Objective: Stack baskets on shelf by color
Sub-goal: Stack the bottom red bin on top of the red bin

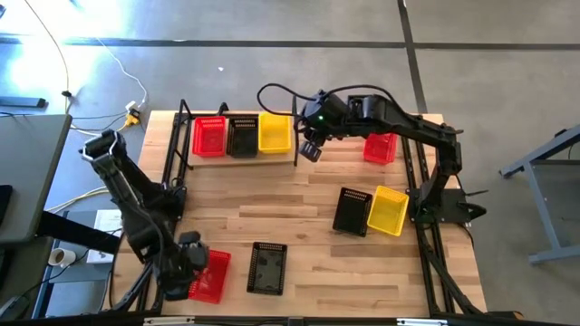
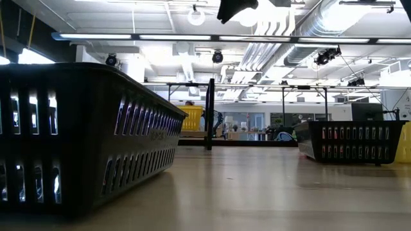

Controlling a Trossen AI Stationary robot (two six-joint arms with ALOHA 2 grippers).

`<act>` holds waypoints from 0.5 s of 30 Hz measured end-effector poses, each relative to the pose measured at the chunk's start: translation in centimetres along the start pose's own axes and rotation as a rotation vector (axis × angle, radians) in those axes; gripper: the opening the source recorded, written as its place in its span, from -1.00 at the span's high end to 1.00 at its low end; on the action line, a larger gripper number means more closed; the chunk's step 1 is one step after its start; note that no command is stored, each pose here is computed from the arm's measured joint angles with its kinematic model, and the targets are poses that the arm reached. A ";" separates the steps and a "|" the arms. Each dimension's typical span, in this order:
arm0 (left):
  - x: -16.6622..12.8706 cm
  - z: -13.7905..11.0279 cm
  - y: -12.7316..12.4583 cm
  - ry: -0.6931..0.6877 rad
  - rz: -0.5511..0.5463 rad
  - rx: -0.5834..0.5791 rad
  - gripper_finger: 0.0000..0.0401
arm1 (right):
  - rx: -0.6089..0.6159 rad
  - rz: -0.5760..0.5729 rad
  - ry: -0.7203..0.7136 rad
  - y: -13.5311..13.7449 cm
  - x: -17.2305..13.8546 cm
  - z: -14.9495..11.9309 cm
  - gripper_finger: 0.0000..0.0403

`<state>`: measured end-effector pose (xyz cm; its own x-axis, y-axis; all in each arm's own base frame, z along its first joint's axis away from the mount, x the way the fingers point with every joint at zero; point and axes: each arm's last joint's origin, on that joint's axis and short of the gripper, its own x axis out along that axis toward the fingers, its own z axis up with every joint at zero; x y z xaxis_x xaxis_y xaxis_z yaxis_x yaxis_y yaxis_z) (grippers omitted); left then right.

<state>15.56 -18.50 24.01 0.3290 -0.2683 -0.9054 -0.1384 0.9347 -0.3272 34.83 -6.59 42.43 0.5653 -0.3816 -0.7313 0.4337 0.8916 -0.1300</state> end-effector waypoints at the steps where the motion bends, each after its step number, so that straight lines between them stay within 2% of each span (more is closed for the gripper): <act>1: 0.4 -0.1 -0.3 0.002 -0.005 -0.003 0.45 | -0.001 -0.001 0.006 0.0 0.0 -0.1 0.52; 10: 3.1 -1.0 -2.9 0.042 -0.100 -0.034 0.45 | -0.014 -0.004 0.048 -0.1 0.0 -0.5 0.52; 15: 4.4 -1.4 -3.4 0.054 -0.095 -0.044 0.45 | -0.014 -0.003 0.048 -0.1 0.0 -0.5 0.52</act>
<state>16.20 -23.23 20.76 0.2916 -0.3688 -0.8826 -0.1505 0.8935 -0.4231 34.46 -6.54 42.13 0.5293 -0.3729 -0.7621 0.4254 0.8938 -0.1418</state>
